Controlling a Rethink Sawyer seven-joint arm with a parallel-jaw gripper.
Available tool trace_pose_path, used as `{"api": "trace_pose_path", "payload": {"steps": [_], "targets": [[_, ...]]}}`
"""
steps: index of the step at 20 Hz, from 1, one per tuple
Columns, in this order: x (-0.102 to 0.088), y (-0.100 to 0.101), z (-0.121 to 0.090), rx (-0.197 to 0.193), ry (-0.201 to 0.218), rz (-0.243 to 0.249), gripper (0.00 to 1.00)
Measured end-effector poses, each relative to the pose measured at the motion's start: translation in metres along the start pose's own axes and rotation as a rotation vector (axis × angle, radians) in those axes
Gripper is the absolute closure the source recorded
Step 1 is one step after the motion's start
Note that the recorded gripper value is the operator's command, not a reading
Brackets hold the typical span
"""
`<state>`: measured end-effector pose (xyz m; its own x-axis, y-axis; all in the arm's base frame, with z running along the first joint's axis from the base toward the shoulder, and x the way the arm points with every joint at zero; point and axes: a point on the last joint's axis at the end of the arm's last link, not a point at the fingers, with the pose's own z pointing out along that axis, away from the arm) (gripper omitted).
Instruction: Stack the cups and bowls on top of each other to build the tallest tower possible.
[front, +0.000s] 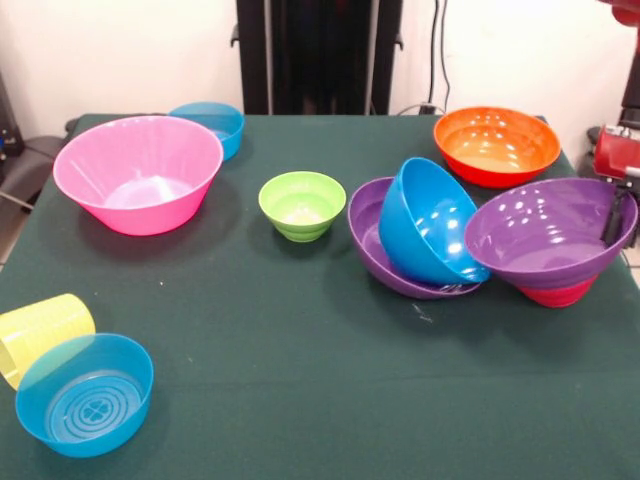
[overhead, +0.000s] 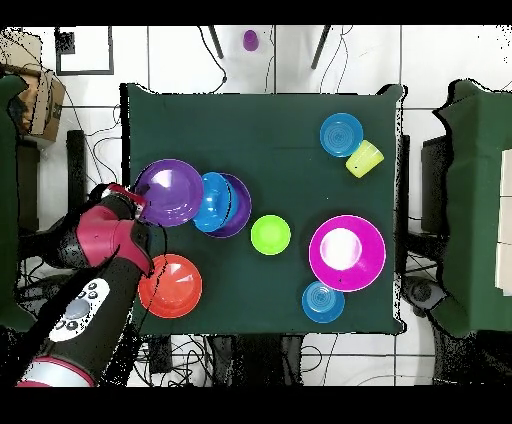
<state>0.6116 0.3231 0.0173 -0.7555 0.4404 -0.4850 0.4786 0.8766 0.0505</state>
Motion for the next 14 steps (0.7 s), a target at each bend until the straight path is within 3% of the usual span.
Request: {"api": "trace_pose_path", "payload": {"steps": [7,8,14], "targets": [[-0.0006,0.0024,-0.0019,0.011,-0.017,-0.001,1.00],[-0.0007,0.0020,-0.0016,0.013,-0.018,0.000,0.00],[0.0062,-0.0040,0.0075,0.028,-0.009,-0.004,0.00]]}}
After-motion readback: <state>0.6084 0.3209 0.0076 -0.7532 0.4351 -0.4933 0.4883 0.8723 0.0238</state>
